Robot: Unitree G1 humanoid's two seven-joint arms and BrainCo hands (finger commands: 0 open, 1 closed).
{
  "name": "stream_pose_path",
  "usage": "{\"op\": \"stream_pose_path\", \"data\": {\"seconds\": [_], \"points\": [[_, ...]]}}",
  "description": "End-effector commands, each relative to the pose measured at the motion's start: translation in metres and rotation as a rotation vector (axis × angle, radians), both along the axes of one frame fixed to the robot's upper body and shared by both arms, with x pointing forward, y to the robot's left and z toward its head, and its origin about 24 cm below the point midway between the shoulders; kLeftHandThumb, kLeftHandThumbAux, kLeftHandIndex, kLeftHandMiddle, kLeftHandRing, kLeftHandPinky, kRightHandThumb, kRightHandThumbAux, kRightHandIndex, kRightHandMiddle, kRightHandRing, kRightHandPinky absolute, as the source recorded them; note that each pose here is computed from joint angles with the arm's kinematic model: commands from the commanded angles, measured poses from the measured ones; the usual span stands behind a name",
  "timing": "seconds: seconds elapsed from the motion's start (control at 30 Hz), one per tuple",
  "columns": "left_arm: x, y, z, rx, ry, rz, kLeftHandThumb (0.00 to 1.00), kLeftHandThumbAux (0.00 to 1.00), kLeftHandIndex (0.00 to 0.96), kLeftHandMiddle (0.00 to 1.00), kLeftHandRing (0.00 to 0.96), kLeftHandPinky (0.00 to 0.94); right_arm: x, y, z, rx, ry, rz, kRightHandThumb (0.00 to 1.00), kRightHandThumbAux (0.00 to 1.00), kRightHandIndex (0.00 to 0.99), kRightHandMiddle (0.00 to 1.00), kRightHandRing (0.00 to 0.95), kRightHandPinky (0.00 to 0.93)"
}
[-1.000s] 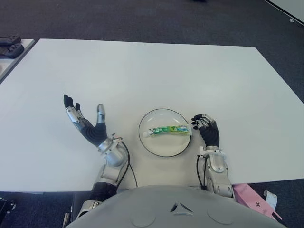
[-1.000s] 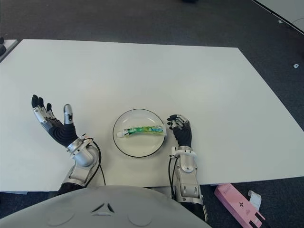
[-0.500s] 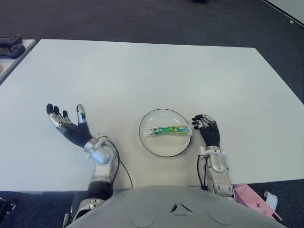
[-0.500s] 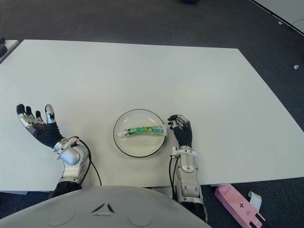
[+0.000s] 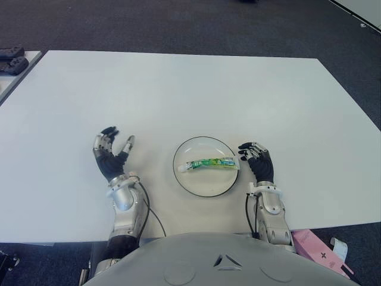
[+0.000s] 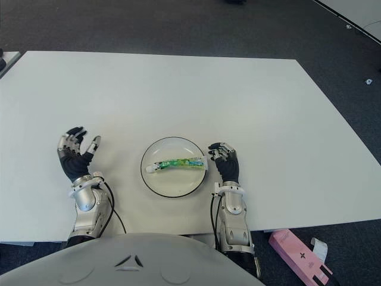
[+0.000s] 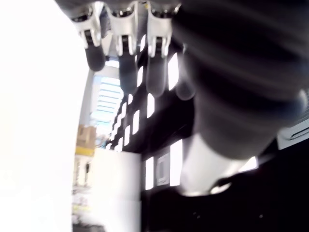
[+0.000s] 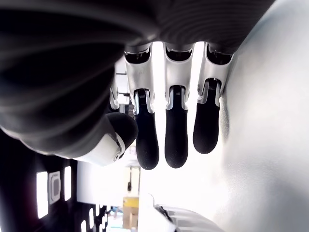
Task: Put the toothpaste on the table into the plate.
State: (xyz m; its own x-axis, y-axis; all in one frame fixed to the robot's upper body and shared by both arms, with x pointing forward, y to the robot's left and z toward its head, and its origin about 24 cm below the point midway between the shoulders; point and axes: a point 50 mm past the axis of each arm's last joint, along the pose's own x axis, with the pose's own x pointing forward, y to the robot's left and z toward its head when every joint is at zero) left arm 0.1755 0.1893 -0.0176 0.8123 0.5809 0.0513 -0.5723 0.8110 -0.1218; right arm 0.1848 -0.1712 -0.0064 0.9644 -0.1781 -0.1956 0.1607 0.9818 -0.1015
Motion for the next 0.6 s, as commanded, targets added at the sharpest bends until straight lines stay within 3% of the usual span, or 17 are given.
{"op": "stream_pose_path", "data": {"seconds": [0.03, 0.07, 0.17, 0.33, 0.6], "points": [[-0.0095, 0.0010, -0.0090, -0.015, 0.106, -0.100, 0.326, 0.892, 0.421, 0.415, 0.386, 0.396, -0.0038, 0.0025, -0.0089, 0.010, 0.063, 0.002, 0.708, 0.728, 0.424, 0.456, 0.447, 0.452], [-0.0090, 0.0005, -0.0077, -0.011, 0.116, -0.129, 0.464, 0.831, 0.423, 0.426, 0.399, 0.402, -0.0037, 0.0030, -0.0089, 0.012, 0.063, 0.002, 0.708, 0.728, 0.423, 0.456, 0.447, 0.453], [-0.0086, 0.0000, -0.0062, 0.004, 0.160, -0.208, 0.631, 0.758, 0.427, 0.451, 0.425, 0.415, -0.0036, 0.0045, -0.0086, 0.014, 0.060, 0.004, 0.709, 0.728, 0.423, 0.454, 0.447, 0.453], [-0.0088, 0.0003, -0.0046, 0.018, 0.231, -0.315, 0.702, 0.728, 0.429, 0.472, 0.442, 0.435, -0.0036, 0.0056, -0.0081, 0.016, 0.057, 0.004, 0.709, 0.728, 0.423, 0.452, 0.446, 0.451], [-0.0078, -0.0011, -0.0014, 0.066, 0.313, -0.520, 0.715, 0.722, 0.431, 0.477, 0.463, 0.475, -0.0034, 0.0069, -0.0075, 0.010, 0.072, -0.007, 0.709, 0.728, 0.423, 0.446, 0.440, 0.445]]}}
